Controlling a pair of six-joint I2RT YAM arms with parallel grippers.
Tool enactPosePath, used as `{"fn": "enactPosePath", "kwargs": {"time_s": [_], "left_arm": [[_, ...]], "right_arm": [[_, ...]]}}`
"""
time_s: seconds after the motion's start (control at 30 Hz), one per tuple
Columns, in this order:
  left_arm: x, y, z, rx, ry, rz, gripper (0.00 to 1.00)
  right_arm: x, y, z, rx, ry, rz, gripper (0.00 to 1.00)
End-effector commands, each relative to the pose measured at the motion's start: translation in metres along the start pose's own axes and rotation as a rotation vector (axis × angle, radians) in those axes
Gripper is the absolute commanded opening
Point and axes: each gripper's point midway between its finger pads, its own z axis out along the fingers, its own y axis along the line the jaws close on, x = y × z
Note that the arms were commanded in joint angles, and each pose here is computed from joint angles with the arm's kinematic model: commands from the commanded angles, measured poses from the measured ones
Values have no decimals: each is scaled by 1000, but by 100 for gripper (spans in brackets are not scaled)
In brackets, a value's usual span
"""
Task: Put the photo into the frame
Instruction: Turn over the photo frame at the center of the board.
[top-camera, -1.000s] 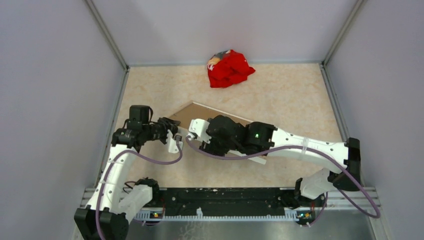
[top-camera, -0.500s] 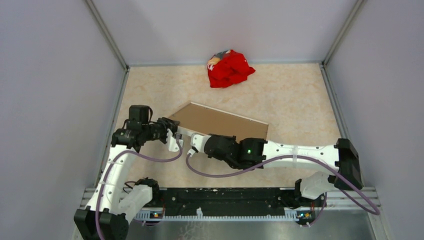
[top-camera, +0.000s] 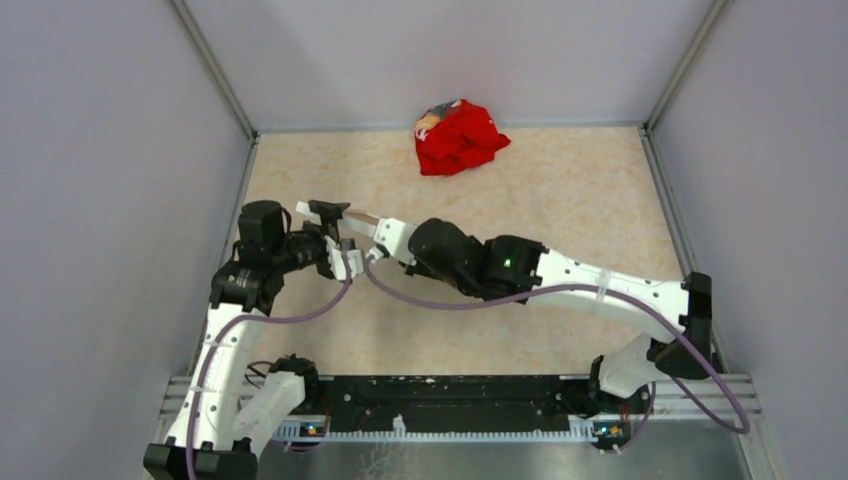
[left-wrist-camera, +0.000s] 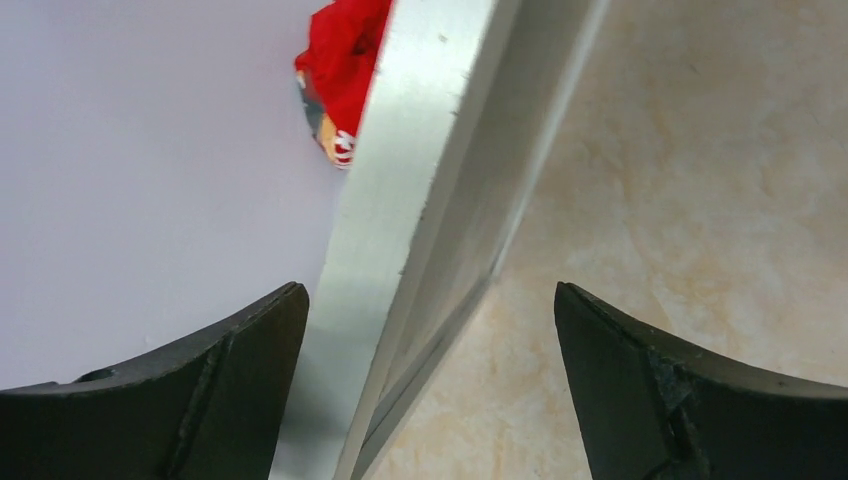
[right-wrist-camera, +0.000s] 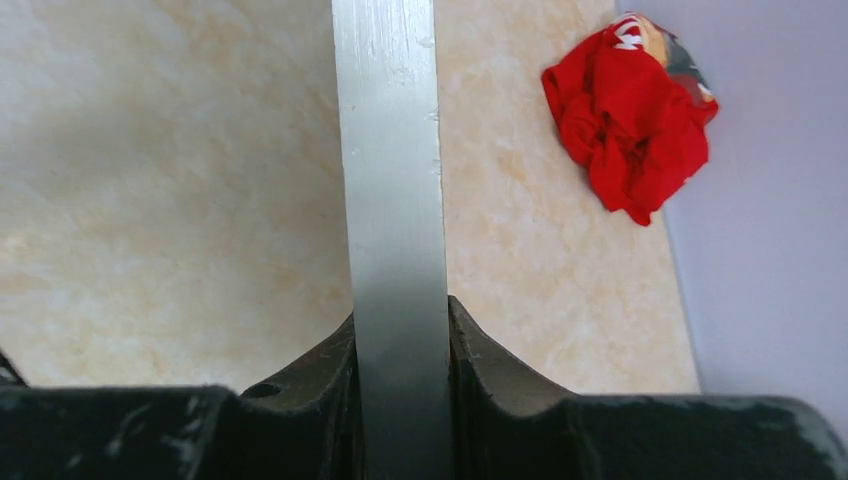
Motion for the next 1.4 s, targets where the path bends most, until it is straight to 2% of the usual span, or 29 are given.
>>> {"fn": "enactPosePath", "kwargs": {"time_s": [0.0,0.13,0.23,0.33,0.5,0.73,0.93,1.13,1.37], "left_arm": [[-13,57,-14,-152,5,-207,99],[-9,95,-21,-186,37,-437,99],[1,112,-23,-176,50,-590,99],[19,117,-26,-186,84,-676,99],[33,101,-24,-182,107,-719,99],[32,92,-21,-193,77,-736,99],[37,84,-15,-187,73,-762,99],[38,75,-11,-181,59,-779,99],[37,68,-10,-166,49,-819,99]], "right_arm": [[-69,-51,-18,-11,-204,366,0],[-69,-72,-10,-103,-186,613,0],[-46,-92,1,-188,-176,842,0],[-23,-110,7,-235,-205,1029,0],[16,-139,13,-284,-203,1265,0],[23,-185,-3,-202,-237,1338,0],[7,-194,-33,-205,-292,1367,0],[16,-166,-57,-241,-332,1462,0],[58,-119,-65,-213,-359,1616,0]]}}
